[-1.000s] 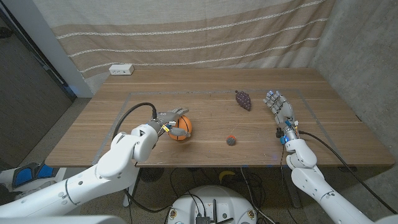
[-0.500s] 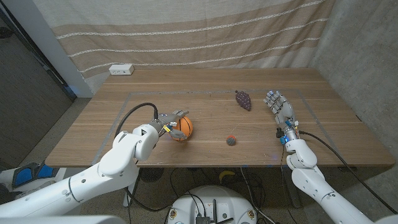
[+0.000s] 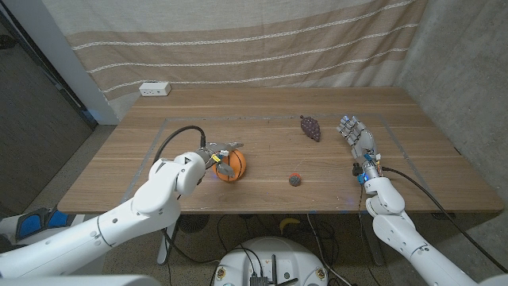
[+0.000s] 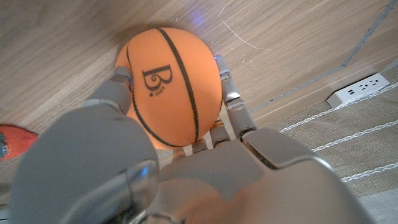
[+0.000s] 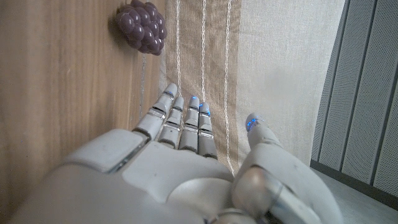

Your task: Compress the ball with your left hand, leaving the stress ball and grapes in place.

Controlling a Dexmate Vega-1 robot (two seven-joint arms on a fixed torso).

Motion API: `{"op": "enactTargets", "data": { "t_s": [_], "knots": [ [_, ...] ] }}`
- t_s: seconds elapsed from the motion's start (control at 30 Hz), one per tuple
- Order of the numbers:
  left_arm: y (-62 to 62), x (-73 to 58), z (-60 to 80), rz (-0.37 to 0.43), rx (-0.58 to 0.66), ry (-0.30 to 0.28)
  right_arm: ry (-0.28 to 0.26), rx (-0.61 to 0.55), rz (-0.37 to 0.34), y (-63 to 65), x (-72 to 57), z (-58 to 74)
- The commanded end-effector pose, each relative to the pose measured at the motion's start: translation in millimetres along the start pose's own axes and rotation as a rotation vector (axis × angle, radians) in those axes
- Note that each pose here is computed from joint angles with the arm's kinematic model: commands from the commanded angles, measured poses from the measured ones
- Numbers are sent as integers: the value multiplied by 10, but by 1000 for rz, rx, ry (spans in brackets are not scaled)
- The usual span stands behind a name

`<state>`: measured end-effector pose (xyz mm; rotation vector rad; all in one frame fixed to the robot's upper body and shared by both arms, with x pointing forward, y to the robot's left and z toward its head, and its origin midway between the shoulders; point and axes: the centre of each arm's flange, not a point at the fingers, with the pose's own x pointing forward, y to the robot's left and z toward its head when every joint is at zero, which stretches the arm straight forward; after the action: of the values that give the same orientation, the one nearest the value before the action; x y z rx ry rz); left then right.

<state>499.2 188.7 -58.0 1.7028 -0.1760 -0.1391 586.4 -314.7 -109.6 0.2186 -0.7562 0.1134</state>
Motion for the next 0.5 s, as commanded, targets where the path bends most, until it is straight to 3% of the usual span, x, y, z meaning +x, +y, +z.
{"op": "enactTargets", "data": {
  "t_s": [0.03, 0.5],
  "knots": [
    [-175, 162, -41, -66, -57, 10, 6, -12, -4, -2, 37, -7],
    [-161, 102, -63, 118, -135, -41, 6, -14, -12, -21, 44, -30]
  ]
}}
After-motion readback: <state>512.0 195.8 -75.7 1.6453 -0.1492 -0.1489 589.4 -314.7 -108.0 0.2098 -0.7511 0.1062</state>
